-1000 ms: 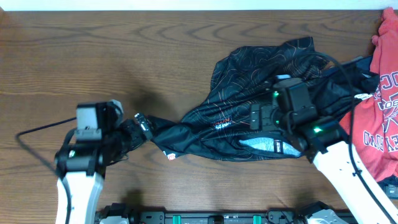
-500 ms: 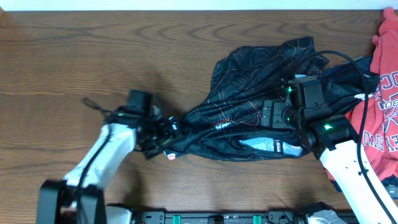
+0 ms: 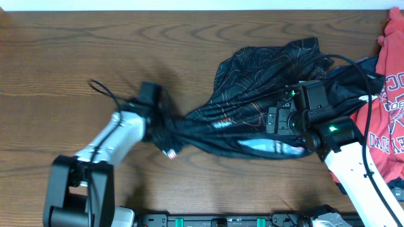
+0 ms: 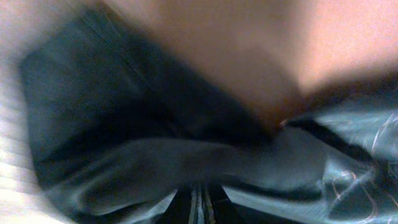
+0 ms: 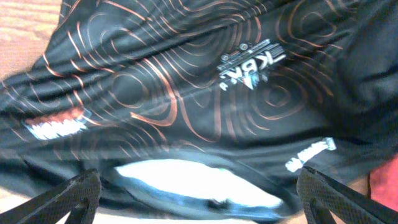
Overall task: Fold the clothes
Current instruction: 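Grasp the shirt's left edge with the left gripper and pull it left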
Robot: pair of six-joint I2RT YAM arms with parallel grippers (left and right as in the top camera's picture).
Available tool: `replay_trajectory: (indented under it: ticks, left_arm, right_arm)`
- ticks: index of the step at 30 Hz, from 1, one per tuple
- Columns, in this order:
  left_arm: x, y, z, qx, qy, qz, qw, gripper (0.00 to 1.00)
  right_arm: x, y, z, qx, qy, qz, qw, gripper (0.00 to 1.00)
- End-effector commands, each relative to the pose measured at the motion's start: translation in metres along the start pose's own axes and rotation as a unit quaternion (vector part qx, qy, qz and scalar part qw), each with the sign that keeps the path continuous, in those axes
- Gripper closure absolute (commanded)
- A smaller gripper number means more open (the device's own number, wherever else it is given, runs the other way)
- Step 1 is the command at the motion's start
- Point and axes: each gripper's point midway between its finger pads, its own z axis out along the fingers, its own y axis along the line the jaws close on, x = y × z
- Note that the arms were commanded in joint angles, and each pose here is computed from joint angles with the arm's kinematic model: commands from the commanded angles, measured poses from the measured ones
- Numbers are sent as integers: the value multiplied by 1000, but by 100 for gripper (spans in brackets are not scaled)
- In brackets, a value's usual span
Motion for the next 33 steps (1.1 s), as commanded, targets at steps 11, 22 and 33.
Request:
replay_trajectory:
  ticks: [11,22,33]
  left_arm:
    - [-180,38,-167,37,-241,-66,968,33]
    - [-66,-16,-82,66,-33,-26,997,20]
    - [-45,-28,14,48,4,-25,999,20]
  right_arm:
    - [-6,-2,-6,2,-11,10,1000,1]
    - [-5,-2,-6,2,-9,10,1000,1]
    - [0,-4,-6,5,0,9,1000,1]
